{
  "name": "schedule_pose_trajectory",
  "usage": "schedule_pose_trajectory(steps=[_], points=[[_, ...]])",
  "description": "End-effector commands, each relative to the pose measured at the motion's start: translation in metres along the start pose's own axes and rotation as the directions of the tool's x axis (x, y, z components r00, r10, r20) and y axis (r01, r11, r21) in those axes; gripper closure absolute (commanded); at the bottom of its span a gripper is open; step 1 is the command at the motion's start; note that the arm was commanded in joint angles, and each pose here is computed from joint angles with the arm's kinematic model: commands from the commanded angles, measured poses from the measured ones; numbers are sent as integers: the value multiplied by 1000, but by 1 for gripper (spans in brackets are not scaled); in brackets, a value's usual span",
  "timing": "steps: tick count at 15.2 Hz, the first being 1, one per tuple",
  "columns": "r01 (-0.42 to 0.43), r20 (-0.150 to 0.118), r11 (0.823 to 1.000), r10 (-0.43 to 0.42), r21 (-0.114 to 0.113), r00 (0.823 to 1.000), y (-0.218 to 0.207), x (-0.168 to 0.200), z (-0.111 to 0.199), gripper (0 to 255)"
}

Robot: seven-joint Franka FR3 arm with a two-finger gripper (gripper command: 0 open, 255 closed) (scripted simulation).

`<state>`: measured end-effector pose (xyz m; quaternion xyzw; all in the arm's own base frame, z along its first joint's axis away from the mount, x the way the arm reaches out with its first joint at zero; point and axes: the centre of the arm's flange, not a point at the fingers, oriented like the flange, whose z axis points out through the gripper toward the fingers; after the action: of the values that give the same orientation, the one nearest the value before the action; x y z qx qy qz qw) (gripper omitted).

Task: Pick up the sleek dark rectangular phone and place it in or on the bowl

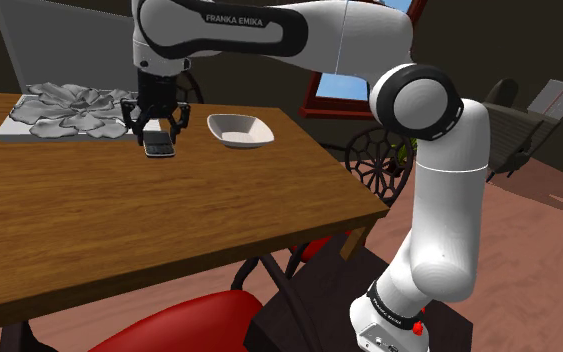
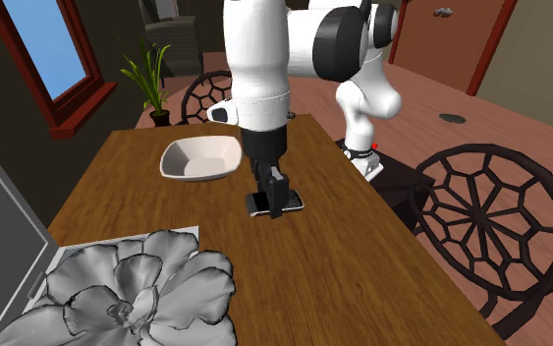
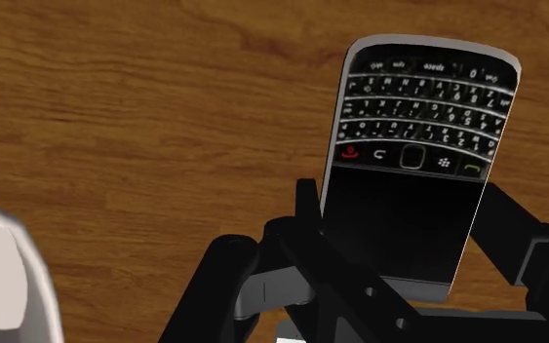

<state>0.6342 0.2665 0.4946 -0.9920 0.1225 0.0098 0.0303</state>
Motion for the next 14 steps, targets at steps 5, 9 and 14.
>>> schedule_pose_trajectory(steps=[5,9,14], points=[[0,0,1000,0,0,1000,-2,-2,-31,255],[0,0,1000,0,0,1000,-3,-2,-51,255],[0,0,1000,0,0,1000,59,19,-57,255]])
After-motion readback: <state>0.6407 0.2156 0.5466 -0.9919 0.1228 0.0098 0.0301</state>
